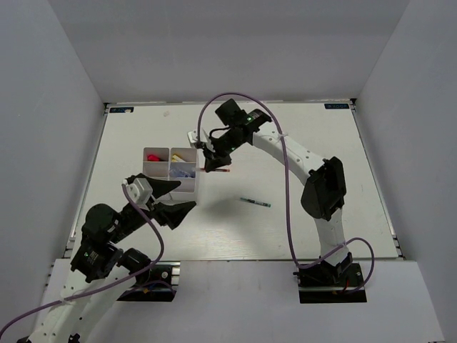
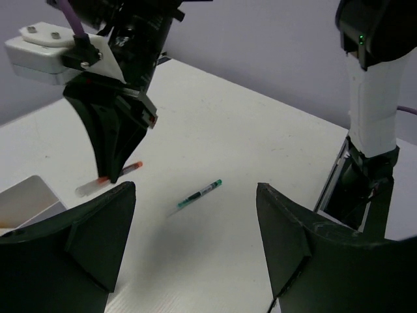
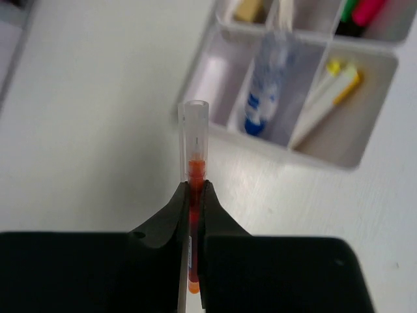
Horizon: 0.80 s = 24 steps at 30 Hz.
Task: Sort the stationery into containers
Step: Place the pen in the storage box.
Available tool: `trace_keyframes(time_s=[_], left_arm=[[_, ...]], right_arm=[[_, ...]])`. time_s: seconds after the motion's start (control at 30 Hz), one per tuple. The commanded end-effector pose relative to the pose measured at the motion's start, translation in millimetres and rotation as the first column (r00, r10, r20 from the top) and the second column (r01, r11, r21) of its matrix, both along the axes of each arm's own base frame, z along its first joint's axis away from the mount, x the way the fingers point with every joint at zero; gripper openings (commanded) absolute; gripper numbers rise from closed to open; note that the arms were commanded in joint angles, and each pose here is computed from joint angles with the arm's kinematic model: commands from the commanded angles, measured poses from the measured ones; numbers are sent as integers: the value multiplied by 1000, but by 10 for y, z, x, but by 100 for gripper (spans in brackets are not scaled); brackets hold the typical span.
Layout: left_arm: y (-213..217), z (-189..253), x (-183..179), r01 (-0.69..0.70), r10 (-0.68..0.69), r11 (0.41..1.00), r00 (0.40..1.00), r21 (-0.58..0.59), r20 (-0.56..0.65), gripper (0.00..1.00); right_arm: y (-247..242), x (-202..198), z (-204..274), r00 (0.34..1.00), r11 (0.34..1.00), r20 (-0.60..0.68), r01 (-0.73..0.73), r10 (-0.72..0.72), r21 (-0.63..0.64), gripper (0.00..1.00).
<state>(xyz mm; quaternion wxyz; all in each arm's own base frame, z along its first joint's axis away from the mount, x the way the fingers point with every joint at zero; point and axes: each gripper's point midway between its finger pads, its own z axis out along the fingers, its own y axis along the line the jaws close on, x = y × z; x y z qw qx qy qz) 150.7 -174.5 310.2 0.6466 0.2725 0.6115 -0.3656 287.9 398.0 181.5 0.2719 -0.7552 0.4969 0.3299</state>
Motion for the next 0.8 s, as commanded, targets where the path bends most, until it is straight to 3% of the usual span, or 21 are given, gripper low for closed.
trace_keyframes(time_s=[0.0, 0.17, 0.37, 0.77], left_arm=[[-41, 129, -143, 72, -70, 997, 995, -18, 73, 84], [-69, 160, -239, 120, -118, 993, 987, -16, 111, 84], [-83, 118, -242, 129, -127, 992, 986, -11, 103, 84], [-74, 141, -225, 119, -117, 993, 986, -11, 118, 84]], right_arm=[[377, -411, 533, 984, 978, -160, -47, 80, 203, 0], [711, -581, 780, 955, 934, -236, -88, 178, 347, 0], [1026, -746, 829, 906, 910, -340, -103, 252, 401, 0], [1332, -509, 333, 930, 895, -246, -153, 274, 418, 0]])
